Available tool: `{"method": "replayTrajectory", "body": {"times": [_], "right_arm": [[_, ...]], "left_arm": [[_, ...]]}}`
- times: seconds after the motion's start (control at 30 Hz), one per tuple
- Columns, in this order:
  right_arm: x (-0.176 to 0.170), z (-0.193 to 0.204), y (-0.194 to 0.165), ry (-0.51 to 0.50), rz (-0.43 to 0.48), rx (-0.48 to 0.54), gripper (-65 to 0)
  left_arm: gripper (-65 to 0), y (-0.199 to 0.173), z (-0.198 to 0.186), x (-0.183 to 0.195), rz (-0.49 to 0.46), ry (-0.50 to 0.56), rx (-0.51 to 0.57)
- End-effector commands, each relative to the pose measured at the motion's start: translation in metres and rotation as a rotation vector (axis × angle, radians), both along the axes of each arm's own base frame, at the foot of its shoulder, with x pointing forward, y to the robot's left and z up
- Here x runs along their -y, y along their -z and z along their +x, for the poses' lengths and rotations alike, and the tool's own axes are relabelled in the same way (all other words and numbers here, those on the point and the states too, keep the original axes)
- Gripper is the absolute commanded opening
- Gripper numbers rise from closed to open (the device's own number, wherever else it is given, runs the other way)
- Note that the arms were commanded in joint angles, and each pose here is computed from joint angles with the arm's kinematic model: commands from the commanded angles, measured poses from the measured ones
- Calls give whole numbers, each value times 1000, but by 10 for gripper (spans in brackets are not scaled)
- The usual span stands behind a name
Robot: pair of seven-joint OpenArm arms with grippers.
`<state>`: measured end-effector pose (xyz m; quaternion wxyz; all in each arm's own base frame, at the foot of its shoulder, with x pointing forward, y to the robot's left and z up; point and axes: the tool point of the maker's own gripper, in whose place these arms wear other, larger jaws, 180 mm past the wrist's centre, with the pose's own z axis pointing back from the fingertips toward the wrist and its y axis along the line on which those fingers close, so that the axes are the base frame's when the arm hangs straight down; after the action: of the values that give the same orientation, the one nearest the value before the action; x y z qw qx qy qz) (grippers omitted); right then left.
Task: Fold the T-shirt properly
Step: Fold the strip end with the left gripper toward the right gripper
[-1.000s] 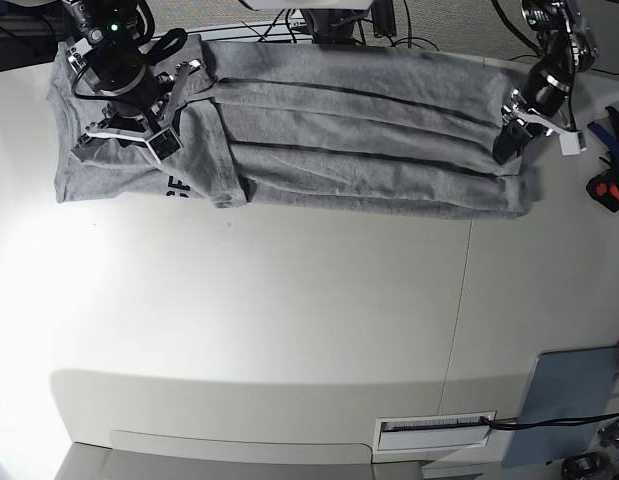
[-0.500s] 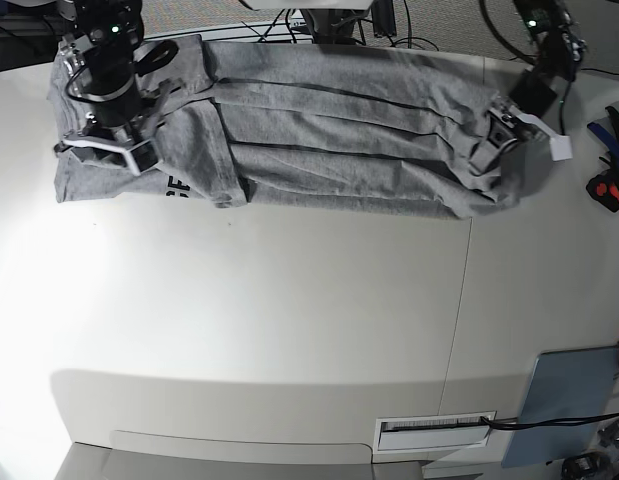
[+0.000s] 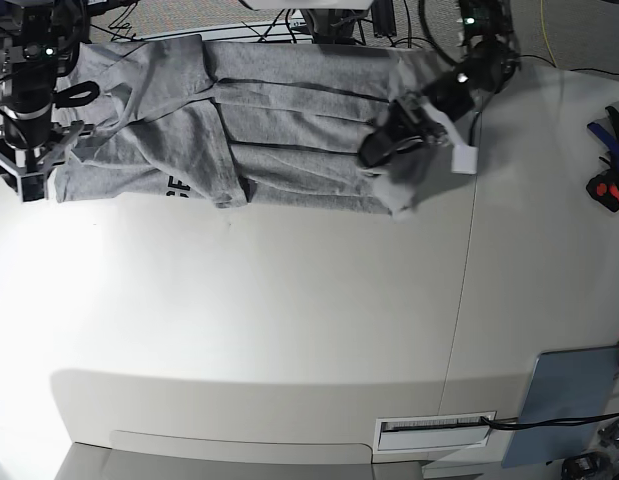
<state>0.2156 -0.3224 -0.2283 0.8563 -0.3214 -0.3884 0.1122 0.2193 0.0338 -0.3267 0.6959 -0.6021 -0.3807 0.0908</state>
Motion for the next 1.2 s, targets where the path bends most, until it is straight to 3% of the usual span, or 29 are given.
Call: {"method": "replayTrajectory", "body": {"times": [0.0, 0.33, 0.6, 0.73, 0.8, 1.0, 1.17], "right_arm": [[2, 3, -12, -9, -21, 39, -478], [2, 3, -11, -10, -21, 37, -478], [2, 3, -11, -7, -21, 35, -478], [2, 3, -11, -7, -21, 35, -478], [2, 3, -11, -7, -21, 35, -478], [2, 3, -12, -5, -20, 39, -478], [-4, 6, -10, -19, 28, 58, -478]], "left_arm": [[-650, -15, 2, 9, -32, 14, 45], [-650, -18, -12, 100, 26, 154, 116], [-650, -9, -26, 167, 206, 326, 179], [-393, -19, -37, 196, 234, 427, 260], [-331, -26, -40, 207, 243, 464, 301], [-330, -41, -29, 212, 255, 488, 382], [-330, -49, -15, 192, 313, 471, 439]]}}
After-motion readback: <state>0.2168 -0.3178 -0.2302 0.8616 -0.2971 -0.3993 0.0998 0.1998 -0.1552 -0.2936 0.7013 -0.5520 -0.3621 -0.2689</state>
